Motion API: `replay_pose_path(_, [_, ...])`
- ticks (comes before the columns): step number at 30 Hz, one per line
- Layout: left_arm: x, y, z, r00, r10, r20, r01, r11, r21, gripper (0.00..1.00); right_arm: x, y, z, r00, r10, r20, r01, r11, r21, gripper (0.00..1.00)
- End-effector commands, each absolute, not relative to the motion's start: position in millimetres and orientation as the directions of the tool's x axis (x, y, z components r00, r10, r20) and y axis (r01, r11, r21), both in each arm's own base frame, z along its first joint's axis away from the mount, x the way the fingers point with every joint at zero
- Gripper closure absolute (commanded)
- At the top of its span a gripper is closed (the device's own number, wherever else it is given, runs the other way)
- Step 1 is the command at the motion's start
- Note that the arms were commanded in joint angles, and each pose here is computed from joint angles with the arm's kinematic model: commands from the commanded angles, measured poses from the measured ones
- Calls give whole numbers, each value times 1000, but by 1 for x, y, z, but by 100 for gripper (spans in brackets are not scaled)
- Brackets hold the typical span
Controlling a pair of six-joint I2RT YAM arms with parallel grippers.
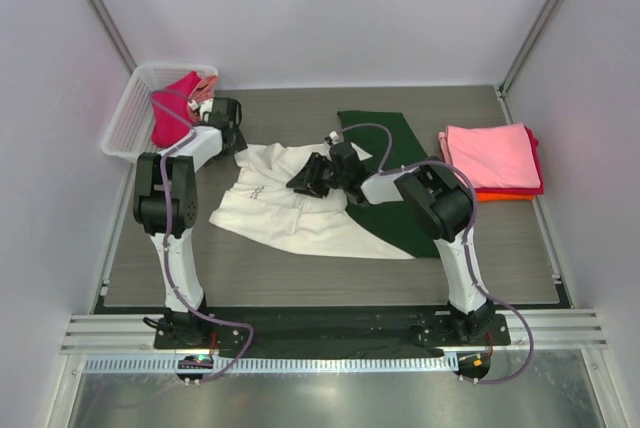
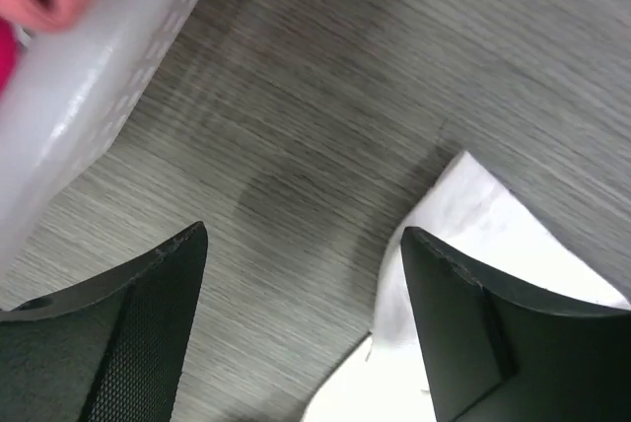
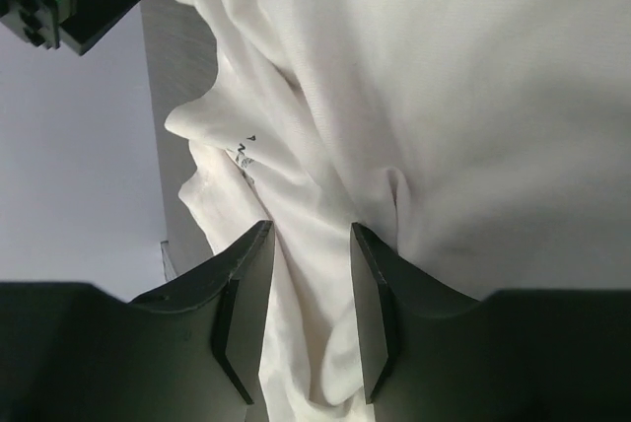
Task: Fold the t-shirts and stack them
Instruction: Fold the tshirt
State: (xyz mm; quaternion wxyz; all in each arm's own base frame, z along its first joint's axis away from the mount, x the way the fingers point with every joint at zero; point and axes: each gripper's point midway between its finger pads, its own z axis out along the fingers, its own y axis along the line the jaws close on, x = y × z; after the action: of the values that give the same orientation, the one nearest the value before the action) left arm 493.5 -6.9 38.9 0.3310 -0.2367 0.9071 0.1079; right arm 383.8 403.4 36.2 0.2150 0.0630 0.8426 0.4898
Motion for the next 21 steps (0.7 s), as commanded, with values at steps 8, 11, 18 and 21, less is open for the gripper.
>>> replay_pose_path(8, [546, -46, 76, -627, -423, -654, -369, 901, -229, 22, 435, 364, 110, -777, 338, -530, -249, 609, 753, 55])
replay_pose_path(11, [545, -57, 73, -641, -434, -634, -340, 900, -272, 22, 441, 370, 132, -762, 319, -564, -308, 587, 749, 55])
replay_pose_path(18, [538, -64, 48, -695, -448, -562, -350, 894, -280, 27, 475, 339, 168, -699, 377, -607, -303, 612, 730, 55])
replay_pose_path(21, [542, -66, 45, -707, -451, -545, -343, 893, -292, 29, 488, 325, 190, -664, 412, -624, -308, 610, 730, 55])
